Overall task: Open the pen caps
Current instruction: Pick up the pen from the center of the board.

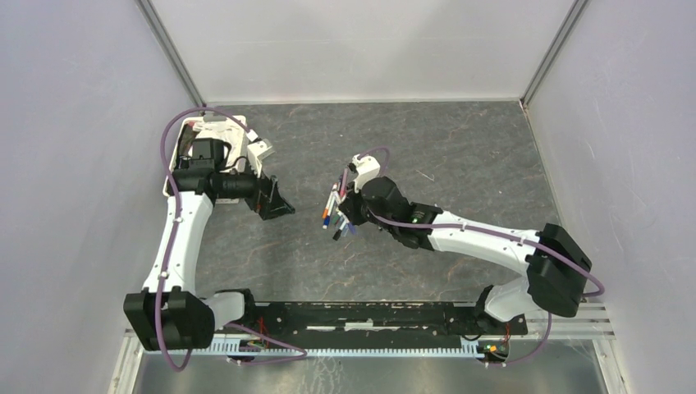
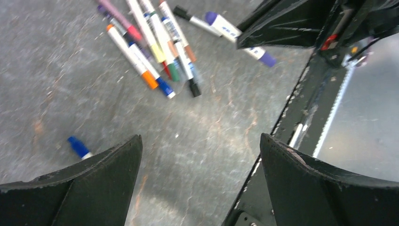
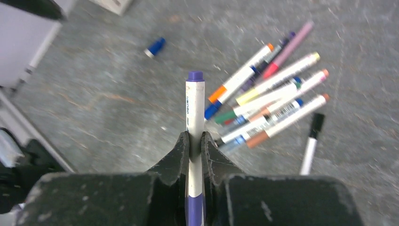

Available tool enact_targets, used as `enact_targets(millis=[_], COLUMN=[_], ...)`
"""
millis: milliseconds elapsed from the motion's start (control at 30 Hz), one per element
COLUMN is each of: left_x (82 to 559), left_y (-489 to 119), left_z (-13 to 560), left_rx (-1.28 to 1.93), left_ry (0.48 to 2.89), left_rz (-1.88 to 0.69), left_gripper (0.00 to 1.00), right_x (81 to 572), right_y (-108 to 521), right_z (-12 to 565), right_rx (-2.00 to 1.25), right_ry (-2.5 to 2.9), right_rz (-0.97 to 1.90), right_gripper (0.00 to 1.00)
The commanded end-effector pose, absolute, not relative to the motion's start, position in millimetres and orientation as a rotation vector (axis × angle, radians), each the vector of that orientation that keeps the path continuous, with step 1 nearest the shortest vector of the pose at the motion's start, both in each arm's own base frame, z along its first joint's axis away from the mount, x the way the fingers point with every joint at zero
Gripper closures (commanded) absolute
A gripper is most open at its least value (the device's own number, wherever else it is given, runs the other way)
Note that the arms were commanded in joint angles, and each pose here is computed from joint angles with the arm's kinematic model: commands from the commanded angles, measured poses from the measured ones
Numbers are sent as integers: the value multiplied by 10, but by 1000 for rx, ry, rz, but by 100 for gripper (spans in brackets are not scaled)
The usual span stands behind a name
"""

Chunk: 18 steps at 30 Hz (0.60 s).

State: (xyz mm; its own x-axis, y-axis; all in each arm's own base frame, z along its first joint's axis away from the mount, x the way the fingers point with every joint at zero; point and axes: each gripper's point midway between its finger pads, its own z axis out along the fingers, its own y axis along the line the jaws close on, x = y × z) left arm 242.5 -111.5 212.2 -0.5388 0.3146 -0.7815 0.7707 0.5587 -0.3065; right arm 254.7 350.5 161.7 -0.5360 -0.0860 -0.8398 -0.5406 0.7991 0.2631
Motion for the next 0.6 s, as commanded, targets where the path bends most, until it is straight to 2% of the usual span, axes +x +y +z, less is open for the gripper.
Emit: enact_targets(millis=[0,267,567], left_x=[2190,2165,2186], left_y=[-1366,-1437,-1564], left_z=[2392,2528,2597], left_rx=[836,771,739], left_ry=[1991,1964,1927], left_rz=[-1092,-1169,-1275], left_gripper=[0,0,4], right_x=[2625,2693,2681], right_y=[3774,3999,4277], right_z=[2456,3114,3363], right_rx=[-233,0,51], right_ry=[1807,1630,1579], right_rz=[847,933,1011], right_gripper=[100,100,100])
